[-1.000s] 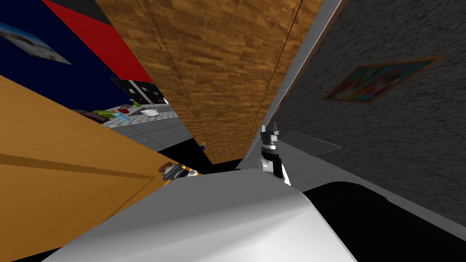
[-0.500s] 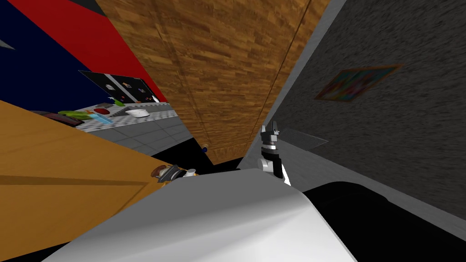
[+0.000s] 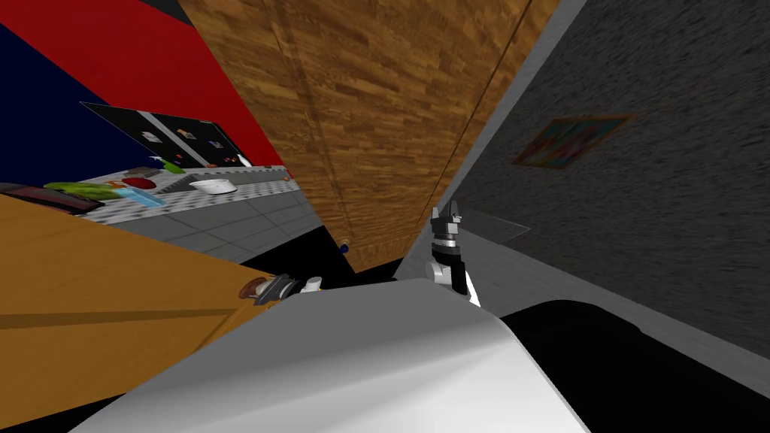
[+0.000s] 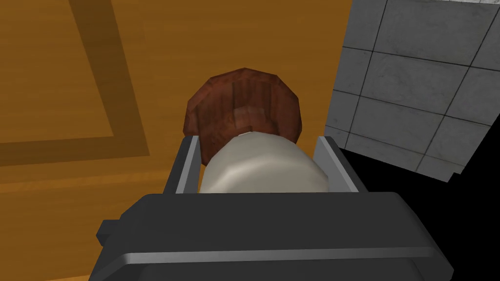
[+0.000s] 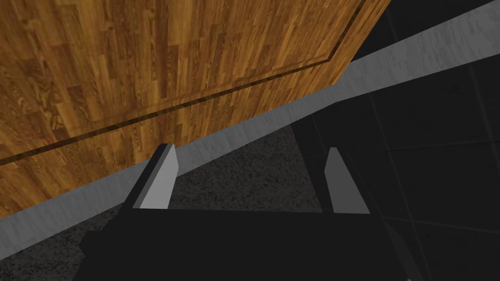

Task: Push the door open

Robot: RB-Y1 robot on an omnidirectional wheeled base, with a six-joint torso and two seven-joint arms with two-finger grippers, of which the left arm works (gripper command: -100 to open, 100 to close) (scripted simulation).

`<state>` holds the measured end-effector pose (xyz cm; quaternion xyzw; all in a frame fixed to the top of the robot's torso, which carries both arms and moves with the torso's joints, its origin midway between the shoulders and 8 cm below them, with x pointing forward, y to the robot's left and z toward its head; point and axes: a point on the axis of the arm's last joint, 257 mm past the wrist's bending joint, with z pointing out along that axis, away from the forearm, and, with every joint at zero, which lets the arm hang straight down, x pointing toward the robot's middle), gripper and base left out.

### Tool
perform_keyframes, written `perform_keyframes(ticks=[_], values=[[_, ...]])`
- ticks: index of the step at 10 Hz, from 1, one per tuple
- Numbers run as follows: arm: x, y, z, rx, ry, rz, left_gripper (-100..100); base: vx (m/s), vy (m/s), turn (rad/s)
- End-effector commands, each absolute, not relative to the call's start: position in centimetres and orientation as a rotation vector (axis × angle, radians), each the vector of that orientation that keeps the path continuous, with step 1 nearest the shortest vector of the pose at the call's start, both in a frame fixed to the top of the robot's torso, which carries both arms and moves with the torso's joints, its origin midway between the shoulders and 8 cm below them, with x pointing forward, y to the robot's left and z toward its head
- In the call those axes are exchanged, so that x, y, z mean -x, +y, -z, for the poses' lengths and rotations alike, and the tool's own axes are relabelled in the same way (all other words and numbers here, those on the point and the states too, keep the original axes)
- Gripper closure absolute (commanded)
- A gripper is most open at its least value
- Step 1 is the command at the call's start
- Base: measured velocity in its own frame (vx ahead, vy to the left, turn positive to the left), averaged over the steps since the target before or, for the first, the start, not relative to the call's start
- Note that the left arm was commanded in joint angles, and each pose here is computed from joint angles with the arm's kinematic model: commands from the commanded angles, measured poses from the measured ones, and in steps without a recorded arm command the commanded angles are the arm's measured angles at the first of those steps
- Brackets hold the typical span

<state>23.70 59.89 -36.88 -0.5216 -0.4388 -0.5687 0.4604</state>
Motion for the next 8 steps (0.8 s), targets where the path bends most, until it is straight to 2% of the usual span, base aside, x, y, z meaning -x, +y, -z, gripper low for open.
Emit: perform_keyframes(ticks=[1,5,8], values=[[-22.1,61.1,35.7,1.229,-1.08,1.388,100,-0.001,0.103,-0.07],[-20.3,61.6,35.2,1.151,-1.12,1.337,100,-0.002,0.107,-0.08],[-19.6,61.7,35.1,1.121,-1.138,1.313,100,0.008,0.067,-0.041]])
